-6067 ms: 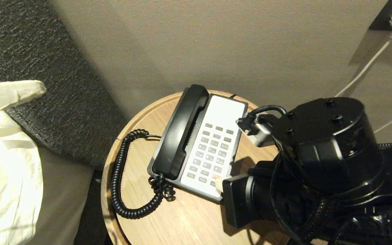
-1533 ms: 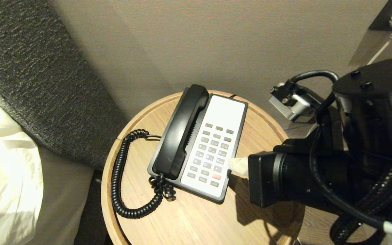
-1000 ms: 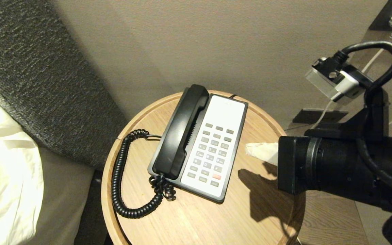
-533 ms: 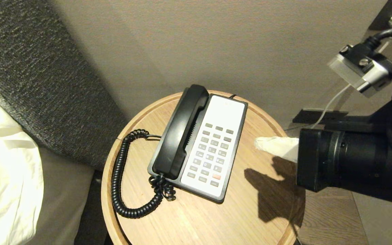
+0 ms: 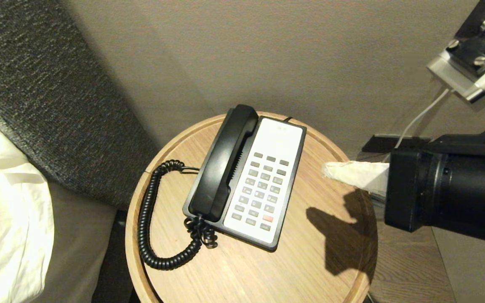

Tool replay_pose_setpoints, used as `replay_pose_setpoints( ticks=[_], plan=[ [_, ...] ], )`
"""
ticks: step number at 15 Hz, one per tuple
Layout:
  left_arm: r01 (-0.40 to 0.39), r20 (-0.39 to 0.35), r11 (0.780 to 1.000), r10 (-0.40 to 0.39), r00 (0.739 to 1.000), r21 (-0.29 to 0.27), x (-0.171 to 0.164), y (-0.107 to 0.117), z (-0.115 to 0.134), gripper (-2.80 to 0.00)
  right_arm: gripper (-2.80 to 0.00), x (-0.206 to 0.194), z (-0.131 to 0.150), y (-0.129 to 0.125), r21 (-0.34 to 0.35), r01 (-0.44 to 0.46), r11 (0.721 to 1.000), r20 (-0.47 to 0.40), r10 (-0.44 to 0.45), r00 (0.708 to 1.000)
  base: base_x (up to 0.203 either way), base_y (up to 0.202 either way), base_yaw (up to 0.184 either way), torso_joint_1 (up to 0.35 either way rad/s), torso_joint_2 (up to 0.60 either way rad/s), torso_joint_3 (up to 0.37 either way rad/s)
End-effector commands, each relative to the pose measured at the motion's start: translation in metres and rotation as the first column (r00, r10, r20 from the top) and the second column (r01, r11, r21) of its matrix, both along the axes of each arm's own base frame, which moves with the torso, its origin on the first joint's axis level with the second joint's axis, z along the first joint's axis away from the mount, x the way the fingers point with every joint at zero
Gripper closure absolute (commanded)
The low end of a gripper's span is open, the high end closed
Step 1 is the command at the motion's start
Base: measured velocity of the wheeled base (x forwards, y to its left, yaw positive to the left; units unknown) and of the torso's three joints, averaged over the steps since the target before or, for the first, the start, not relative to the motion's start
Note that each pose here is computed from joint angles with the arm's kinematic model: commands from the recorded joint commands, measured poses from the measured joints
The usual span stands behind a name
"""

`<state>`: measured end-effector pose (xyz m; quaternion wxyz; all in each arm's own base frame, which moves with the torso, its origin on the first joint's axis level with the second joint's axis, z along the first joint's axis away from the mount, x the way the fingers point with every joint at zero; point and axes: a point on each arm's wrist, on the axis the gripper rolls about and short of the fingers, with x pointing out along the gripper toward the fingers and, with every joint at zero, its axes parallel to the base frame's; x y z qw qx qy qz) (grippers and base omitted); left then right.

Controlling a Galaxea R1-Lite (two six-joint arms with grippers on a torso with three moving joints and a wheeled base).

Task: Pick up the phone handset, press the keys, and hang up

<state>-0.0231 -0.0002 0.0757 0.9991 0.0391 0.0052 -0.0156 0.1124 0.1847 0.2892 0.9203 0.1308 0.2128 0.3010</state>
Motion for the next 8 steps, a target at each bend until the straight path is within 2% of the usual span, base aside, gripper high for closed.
replay_pose_setpoints(
  ticks=[1,8],
  plan=[
    [-0.002,-0.001,1.000,0.002,1.000,-0.021,0.0001,0.0000,-0.0012,0.00,0.00,-0.0018,0.0000,-0.0037,0.000,0.004,1.000,0.000,-0.004,1.000,0.000,0.000,0.000,0.000,0.00,0.000],
    [-0.003,-0.001,1.000,0.003,1.000,-0.026,0.0001,0.0001,-0.0012,0.00,0.00,-0.0034,-0.0034,-0.0121,-0.006,0.068,0.998,0.012,-0.068,0.998,0.000,0.000,0.000,0.000,0.00,0.000]
  ],
)
